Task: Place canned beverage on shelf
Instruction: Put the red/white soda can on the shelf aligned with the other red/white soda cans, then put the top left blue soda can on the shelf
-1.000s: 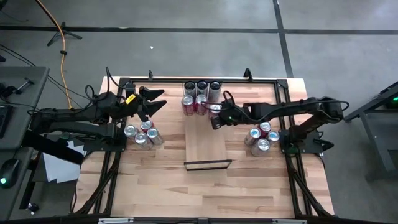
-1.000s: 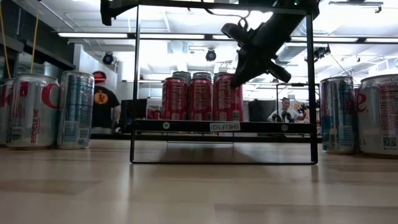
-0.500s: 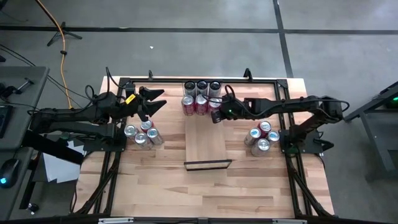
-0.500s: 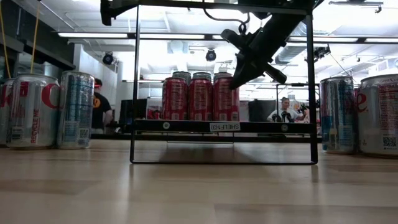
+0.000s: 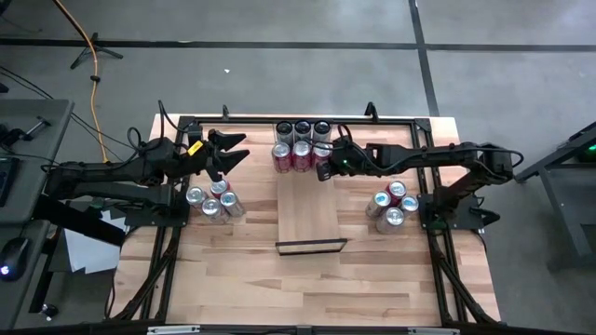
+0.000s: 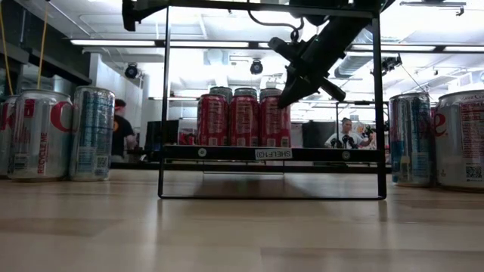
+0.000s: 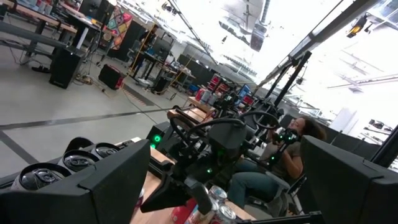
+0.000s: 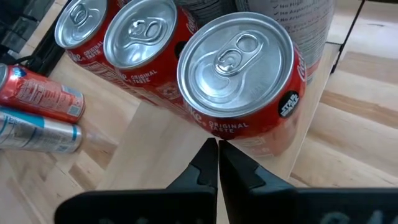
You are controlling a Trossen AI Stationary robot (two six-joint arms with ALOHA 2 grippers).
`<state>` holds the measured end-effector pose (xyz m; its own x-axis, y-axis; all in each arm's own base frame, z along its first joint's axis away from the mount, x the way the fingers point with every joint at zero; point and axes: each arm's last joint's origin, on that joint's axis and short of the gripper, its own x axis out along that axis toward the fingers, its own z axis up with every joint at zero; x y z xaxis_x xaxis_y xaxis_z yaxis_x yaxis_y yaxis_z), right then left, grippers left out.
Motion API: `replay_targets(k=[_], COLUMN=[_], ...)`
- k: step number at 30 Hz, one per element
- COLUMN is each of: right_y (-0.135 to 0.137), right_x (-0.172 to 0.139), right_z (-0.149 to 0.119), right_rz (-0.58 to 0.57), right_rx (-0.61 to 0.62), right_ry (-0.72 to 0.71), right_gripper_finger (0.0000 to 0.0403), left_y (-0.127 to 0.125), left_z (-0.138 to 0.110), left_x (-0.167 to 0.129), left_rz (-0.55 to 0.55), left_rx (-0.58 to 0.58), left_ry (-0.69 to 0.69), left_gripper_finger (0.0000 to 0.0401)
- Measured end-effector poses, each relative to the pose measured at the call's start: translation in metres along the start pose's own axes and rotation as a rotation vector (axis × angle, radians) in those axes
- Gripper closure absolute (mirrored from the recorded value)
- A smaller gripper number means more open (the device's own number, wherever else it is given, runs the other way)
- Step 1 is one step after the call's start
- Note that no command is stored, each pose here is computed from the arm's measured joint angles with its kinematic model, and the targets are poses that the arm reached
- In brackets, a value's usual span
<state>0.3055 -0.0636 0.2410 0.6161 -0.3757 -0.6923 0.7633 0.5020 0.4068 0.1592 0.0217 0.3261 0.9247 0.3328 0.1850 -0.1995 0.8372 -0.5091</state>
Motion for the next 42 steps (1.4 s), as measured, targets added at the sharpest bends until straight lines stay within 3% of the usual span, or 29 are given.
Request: replay_targets(k=[5,10,20,27,30,33,39,42], right_y=[0.001,0.007,0.013,0.013,0.013,0.013,0.014,0.014], right_x=[-0.002,-0.026,-0.110,-0.128,-0.127,-0.125,-0.126,-0.126], right_z=[0.000,0.002,0.019,0.026,0.026,0.025,0.026,0.026], right_rz=[0.053,0.170,0.407,0.459,0.455,0.452,0.454,0.456], right_rx=[-0.057,-0.153,-0.402,-0.441,-0.461,-0.467,-0.488,-0.488], right_ry=[0.047,0.062,-0.192,-0.293,-0.293,-0.286,-0.293,-0.291], right_gripper_finger=[0.0403,0.0403,0.0403,0.0403,0.0403,0.0403,0.0403,0.0403], left_y=[0.000,0.000,0.000,-0.001,-0.003,-0.006,-0.007,-0.007], left_z=[0.000,0.000,0.000,-0.001,-0.002,-0.003,-0.009,-0.009], left_x=[0.000,0.000,0.000,0.000,-0.001,-0.001,-0.002,-0.002], left_rz=[0.000,0.000,0.000,-0.025,-0.048,-0.069,-0.072,-0.066], left_rx=[0.000,0.001,0.001,0.078,0.104,0.153,0.203,0.205], left_ry=[0.000,0.000,0.000,0.012,0.023,0.033,0.081,0.085], left_gripper_finger=[0.0041,0.0041,0.0041,0.0053,0.0090,0.0157,0.0364,0.0384])
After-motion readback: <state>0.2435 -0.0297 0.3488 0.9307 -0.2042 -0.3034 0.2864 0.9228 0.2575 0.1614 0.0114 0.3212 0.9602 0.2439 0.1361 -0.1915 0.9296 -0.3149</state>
